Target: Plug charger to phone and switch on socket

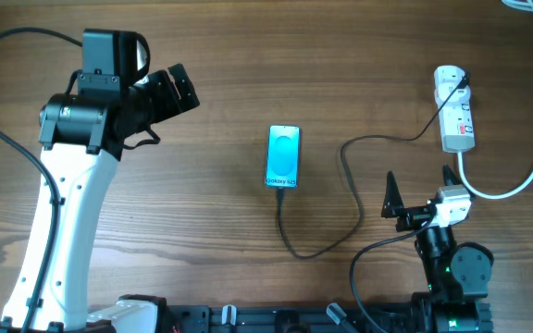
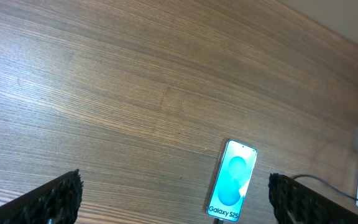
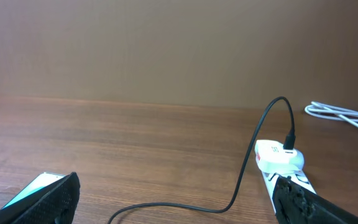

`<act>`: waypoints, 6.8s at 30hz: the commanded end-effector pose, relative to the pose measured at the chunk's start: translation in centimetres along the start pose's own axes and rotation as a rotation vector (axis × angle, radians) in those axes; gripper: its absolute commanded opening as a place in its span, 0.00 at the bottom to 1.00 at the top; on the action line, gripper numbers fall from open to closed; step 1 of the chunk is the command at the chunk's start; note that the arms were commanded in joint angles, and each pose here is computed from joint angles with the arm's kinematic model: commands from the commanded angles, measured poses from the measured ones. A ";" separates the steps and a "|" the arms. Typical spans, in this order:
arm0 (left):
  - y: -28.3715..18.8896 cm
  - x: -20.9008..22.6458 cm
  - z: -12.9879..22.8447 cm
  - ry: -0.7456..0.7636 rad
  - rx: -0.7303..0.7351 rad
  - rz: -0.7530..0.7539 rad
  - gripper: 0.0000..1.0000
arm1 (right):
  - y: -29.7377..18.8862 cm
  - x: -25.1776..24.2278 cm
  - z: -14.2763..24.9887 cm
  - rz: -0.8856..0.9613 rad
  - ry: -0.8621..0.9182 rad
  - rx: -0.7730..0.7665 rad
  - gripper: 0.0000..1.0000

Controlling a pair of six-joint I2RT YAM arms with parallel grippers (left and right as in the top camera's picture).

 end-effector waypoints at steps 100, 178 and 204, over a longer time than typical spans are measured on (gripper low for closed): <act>-2.1 6.6 14.5 0.395 -0.575 0.230 1.00 | -0.1 -0.1 -0.3 0.013 -0.010 -0.015 1.00; 1.7 11.2 15.1 0.354 -0.888 0.068 1.00 | -0.1 -0.1 -0.3 0.013 -0.010 -0.015 1.00; 1.7 11.1 15.2 0.357 -0.886 0.075 1.00 | -0.1 -0.1 -0.3 0.013 -0.010 -0.015 1.00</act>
Point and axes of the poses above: each gripper's point midway between its finger pads, its own y axis out along the fingers, its own x axis along the line the jaws close on, z = x × y, the point moved 4 cm from there along -y, back along the fingers
